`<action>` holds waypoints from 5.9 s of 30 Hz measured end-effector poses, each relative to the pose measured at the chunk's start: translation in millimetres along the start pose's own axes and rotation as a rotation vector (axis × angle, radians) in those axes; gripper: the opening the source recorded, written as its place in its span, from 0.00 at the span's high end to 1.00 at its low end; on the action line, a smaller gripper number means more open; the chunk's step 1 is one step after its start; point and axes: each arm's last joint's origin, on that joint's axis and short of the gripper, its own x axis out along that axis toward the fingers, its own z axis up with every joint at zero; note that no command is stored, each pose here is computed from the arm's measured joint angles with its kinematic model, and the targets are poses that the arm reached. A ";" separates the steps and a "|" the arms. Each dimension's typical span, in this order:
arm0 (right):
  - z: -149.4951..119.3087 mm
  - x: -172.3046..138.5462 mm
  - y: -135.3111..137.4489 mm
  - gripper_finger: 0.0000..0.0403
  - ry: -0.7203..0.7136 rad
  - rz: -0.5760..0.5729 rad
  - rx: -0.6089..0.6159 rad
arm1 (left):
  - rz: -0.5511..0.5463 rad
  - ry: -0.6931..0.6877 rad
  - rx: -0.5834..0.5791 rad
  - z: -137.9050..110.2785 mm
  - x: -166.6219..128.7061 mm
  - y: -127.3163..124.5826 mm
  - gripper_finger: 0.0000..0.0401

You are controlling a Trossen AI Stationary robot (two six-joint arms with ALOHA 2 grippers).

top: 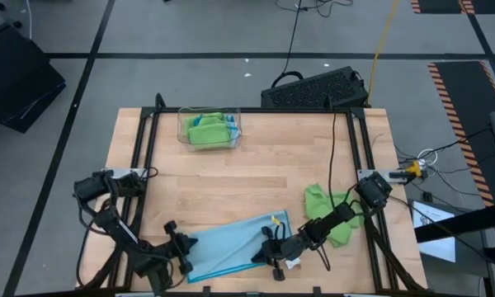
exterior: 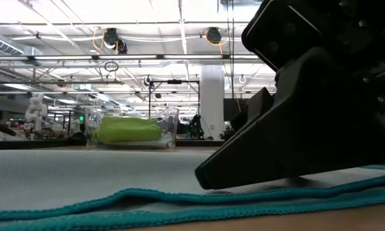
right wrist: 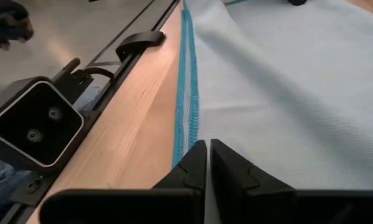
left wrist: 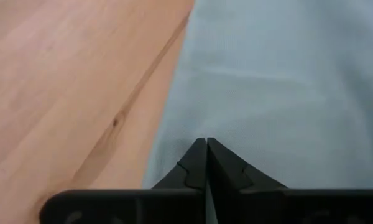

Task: Fold microfiber towels
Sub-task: Fold the blue microfiber cloth

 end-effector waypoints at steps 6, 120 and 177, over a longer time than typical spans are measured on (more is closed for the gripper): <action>1.3 -0.9 0.6 0.97 -0.002 0.005 -0.016 | 0.031 -0.098 0.102 -3.0 -0.6 3.8 0.98; 43.9 -54.4 -28.8 0.97 0.124 -0.259 -0.019 | -0.097 0.004 -0.147 25.1 -10.6 22.6 0.92; 14.2 -152.3 -10.0 0.97 0.367 -0.329 0.117 | -0.288 -0.142 0.400 214.6 108.5 -111.7 0.53</action>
